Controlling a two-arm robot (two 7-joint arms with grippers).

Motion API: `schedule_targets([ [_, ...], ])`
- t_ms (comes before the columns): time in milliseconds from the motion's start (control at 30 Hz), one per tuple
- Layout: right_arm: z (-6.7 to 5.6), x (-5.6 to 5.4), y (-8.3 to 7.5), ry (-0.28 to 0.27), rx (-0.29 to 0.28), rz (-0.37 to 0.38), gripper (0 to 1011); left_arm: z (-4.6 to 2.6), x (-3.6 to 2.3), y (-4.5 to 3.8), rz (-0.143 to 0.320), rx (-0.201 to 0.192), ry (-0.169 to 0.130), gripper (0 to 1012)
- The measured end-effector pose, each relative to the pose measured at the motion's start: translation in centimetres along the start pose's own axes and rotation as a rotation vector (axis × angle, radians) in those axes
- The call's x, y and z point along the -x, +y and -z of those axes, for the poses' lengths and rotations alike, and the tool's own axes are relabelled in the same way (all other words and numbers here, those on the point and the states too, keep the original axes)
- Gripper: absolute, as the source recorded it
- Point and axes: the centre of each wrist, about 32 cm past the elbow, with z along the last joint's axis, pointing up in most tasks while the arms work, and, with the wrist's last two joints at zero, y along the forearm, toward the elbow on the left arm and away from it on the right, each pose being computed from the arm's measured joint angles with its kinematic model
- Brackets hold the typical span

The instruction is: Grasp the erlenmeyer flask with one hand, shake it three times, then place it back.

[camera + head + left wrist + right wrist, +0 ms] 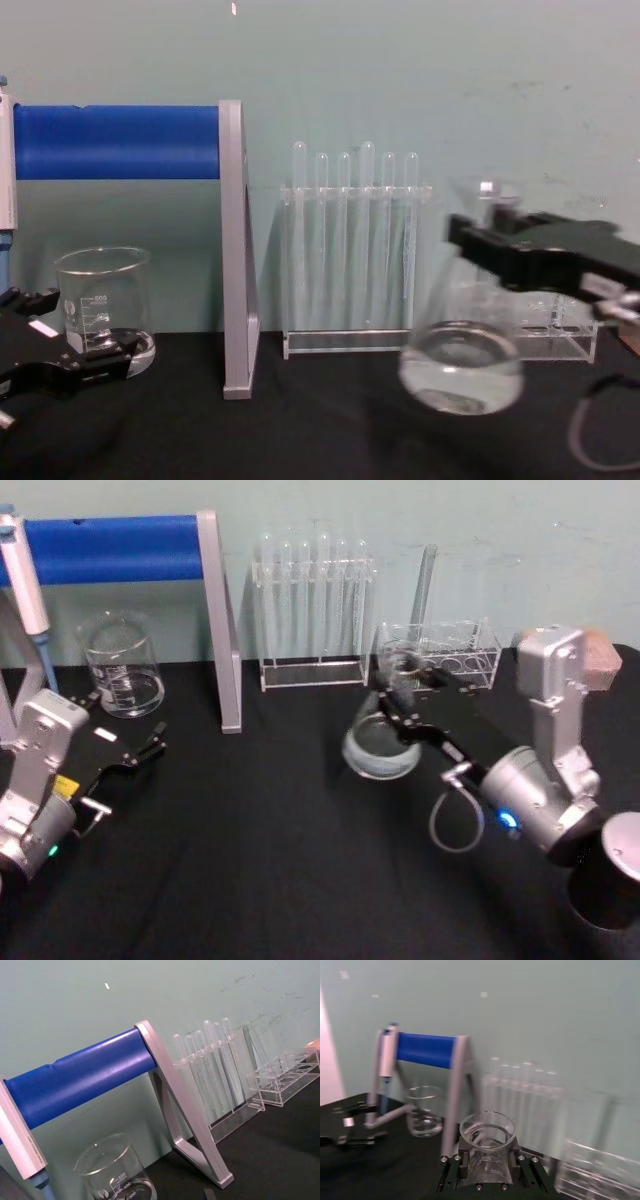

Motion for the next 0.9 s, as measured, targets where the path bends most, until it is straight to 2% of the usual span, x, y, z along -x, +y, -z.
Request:
schedule_targets([
  [167,0.1,1.2,1.5,0.003,0.002,-0.099,449,0.0,0.0,0.0,0.0,0.0,0.0,1001],
  [300,0.2,2.7,3.2,0.006,0.004,-0.215,449,0.0,0.0,0.0,0.0,0.0,0.0,1001],
  [467,0.3,3.5,4.1,0.01,0.003,-0.267,449,0.0,0.0,0.0,0.0,0.0,0.0,1001],
  [600,0.4,3.7,4.5,0.013,-0.001,-0.272,449,0.0,0.0,0.0,0.0,0.0,0.0,1001],
  [733,0.5,3.6,4.3,0.015,-0.004,-0.242,449,0.0,0.0,0.0,0.0,0.0,0.0,1001],
  [867,0.3,2.9,3.7,0.012,-0.011,-0.175,449,0.0,0.0,0.0,0.0,0.0,0.0,1001],
  [900,0.3,2.5,3.3,0.009,-0.012,-0.138,449,0.0,0.0,0.0,0.0,0.0,0.0,1001],
])
